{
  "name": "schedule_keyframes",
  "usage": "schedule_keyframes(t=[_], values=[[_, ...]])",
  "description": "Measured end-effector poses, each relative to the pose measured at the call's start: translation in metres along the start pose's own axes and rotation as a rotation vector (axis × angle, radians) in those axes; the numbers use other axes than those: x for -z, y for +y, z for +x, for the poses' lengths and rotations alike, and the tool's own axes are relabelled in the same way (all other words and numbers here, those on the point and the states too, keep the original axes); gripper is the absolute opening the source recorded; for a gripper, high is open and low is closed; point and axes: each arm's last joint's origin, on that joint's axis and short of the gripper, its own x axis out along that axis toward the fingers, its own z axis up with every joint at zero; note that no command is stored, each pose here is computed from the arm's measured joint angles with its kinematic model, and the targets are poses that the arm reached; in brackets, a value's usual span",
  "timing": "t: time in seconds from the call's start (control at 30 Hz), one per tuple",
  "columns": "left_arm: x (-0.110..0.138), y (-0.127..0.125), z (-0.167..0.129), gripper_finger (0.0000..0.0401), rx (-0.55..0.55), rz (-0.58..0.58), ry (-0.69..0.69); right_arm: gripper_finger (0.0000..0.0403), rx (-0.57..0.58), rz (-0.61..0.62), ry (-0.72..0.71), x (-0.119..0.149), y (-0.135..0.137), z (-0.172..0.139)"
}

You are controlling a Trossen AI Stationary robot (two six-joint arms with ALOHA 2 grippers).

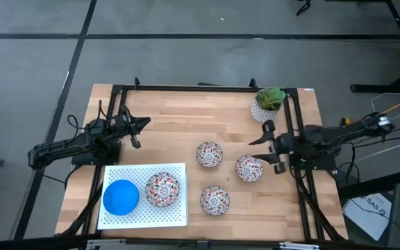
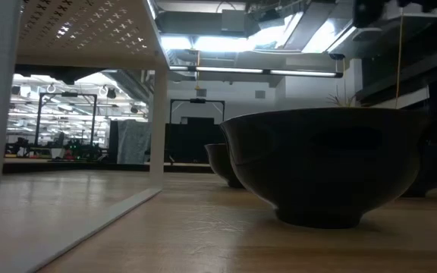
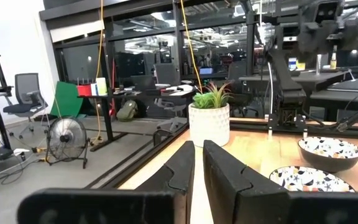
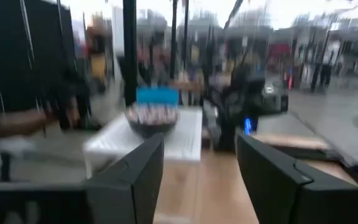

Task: Pick & Place Mini bowls
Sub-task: Stack the orange patterned bowl on the orange patterned bowl on the shelf

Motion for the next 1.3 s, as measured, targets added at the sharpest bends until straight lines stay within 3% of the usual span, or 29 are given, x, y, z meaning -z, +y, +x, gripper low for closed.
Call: schedule_keyframes(t=[0.17,0.3,0.73,0.9,1.3], values=[[0.0,0.0,0.0,0.0029,0.0,0.0,0.0,0.02,-0.012,-0.062,0.191,-0.006,0.003,0.032],[0.0,0.0,0.0,0.0031,0.0,0.0,0.0,0.02,-0.015,-0.066,0.231,-0.01,0.005,0.057],[0.0,0.0,0.0,0.0031,0.002,0.0,-0.001,0.02,-0.004,-0.103,0.551,-0.008,0.011,0.122],[0.0,0.0,0.0,0.003,0.003,0.0,-0.001,0.02,0.033,-0.154,0.652,0.005,0.011,0.137],[0.0,0.0,0.0,0.0031,0.004,0.0,0.0,0.02,0.086,-0.128,0.803,0.05,-0.002,0.158]])
